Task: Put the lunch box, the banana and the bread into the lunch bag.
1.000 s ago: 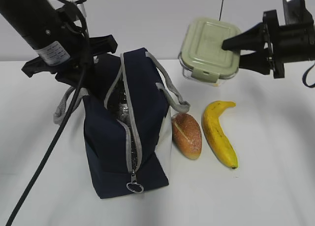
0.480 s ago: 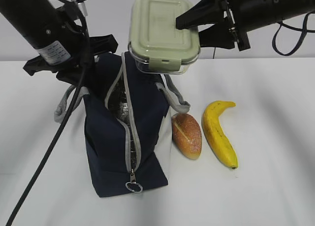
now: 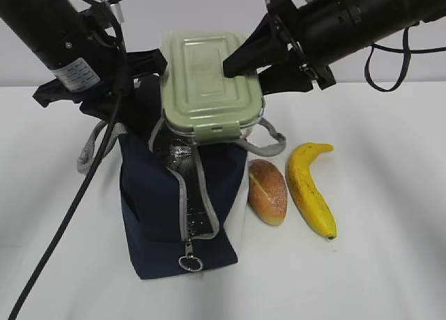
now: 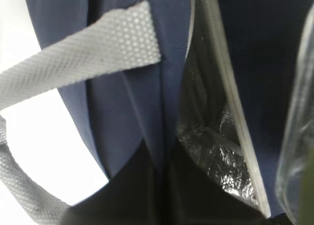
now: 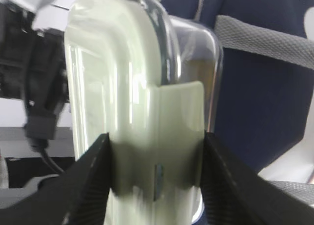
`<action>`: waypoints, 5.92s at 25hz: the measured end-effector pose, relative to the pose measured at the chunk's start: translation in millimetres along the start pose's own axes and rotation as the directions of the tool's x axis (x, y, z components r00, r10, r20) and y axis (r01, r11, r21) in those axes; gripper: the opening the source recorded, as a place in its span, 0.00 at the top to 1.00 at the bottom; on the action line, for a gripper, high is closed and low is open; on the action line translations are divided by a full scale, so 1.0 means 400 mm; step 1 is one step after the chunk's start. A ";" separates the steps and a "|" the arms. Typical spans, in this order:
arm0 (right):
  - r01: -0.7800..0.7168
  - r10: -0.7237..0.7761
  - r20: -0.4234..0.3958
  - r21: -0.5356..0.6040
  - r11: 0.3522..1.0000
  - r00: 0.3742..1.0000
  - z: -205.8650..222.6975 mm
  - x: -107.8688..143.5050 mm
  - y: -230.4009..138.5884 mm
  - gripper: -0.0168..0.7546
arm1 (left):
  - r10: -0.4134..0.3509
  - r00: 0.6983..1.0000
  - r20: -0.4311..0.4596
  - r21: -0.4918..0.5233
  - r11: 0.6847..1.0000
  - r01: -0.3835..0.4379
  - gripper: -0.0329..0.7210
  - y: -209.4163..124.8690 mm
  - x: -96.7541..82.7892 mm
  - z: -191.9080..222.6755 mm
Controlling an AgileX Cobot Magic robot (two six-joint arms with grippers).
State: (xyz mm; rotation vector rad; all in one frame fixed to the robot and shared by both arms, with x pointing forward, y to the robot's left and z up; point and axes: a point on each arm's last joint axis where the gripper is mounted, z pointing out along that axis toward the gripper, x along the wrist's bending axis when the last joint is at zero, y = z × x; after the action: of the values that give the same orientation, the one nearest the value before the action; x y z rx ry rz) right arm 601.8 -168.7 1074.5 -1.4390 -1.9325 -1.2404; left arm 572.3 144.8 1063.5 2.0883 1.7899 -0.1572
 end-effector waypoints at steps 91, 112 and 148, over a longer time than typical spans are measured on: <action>0.030 -0.122 0.305 0.291 0.956 0.945 0.244 -0.026 0.070 0.22 | 0.063 0.998 -0.007 0.025 0.998 -0.063 0.96 -0.006 0.002 0.000; -0.023 -0.156 0.816 0.203 0.979 0.557 -0.004 0.007 0.003 0.22 | 0.077 0.996 -0.038 0.030 0.997 -0.076 0.96 -0.006 0.009 0.000; -0.179 -0.237 0.792 0.397 0.900 0.563 0.218 -0.298 -0.124 0.45 | 0.088 0.994 -0.060 0.035 0.996 -0.086 0.96 -0.007 0.014 -0.001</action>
State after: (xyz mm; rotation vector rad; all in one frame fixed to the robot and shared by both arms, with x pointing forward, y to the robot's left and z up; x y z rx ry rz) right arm 615.1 -161.2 919.4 -1.9053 -2.5835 0.0368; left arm 570.7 150.5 1061.3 2.2121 1.7385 -0.1002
